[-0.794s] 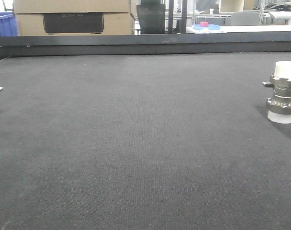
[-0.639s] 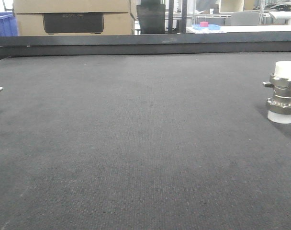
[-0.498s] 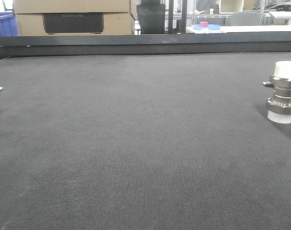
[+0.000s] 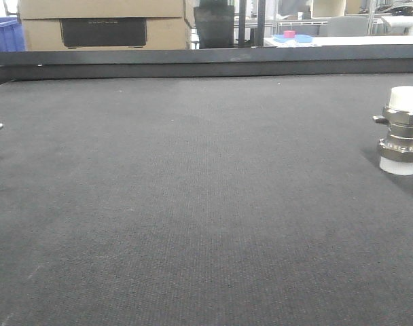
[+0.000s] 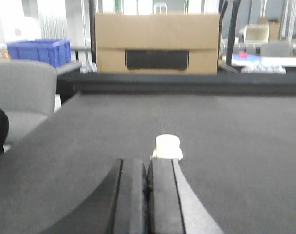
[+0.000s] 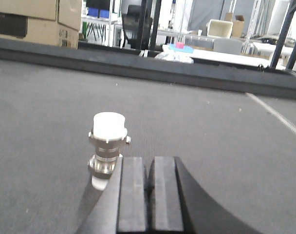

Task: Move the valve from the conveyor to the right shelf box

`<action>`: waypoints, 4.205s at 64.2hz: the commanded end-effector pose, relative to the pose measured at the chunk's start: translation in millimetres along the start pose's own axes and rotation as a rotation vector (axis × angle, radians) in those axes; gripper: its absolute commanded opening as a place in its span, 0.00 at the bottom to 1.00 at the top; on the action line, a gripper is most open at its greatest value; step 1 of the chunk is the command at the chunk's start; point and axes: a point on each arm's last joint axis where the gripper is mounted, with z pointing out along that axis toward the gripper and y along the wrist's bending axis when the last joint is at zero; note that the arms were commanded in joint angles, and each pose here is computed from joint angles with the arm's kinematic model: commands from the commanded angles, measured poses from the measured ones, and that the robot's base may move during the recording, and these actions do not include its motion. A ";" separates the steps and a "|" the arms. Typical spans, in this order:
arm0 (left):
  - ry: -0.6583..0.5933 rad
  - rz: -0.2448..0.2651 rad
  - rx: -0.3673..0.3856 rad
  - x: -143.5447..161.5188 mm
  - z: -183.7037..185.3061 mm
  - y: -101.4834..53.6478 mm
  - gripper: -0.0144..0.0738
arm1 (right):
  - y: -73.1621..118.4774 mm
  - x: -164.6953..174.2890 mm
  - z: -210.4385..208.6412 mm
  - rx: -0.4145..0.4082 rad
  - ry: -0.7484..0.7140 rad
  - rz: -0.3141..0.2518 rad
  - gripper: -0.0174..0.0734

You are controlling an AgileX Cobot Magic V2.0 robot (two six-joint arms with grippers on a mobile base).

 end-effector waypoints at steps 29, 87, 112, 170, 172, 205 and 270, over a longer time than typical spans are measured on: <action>-0.187 0.010 -0.004 -88.5 -11.2 2.0 0.04 | -6.6 -89.2 -22.3 0.024 -0.296 0.000 0.04; 0.542 0.017 0.159 -163.8 124.4 -16.3 0.84 | 12.4 -162.0 116.7 -0.199 0.386 -0.020 0.82; 0.797 0.035 0.175 -153.5 174.5 -22.2 0.84 | 26.3 -165.5 219.6 -0.234 0.959 0.087 0.82; 0.864 0.037 0.177 -140.7 184.0 -23.7 0.84 | 34.1 -33.2 311.4 -0.155 1.324 0.050 0.82; 0.864 0.037 0.177 -140.7 184.0 -23.7 0.84 | 34.2 -31.7 311.8 -0.155 1.328 0.049 0.82; 0.864 0.037 0.177 -140.7 184.0 -23.7 0.84 | 36.9 -28.4 310.1 -0.163 1.367 0.047 0.82; 0.961 0.162 0.129 -122.9 199.9 -16.7 0.84 | 35.2 -112.1 277.8 -0.182 1.100 0.046 0.02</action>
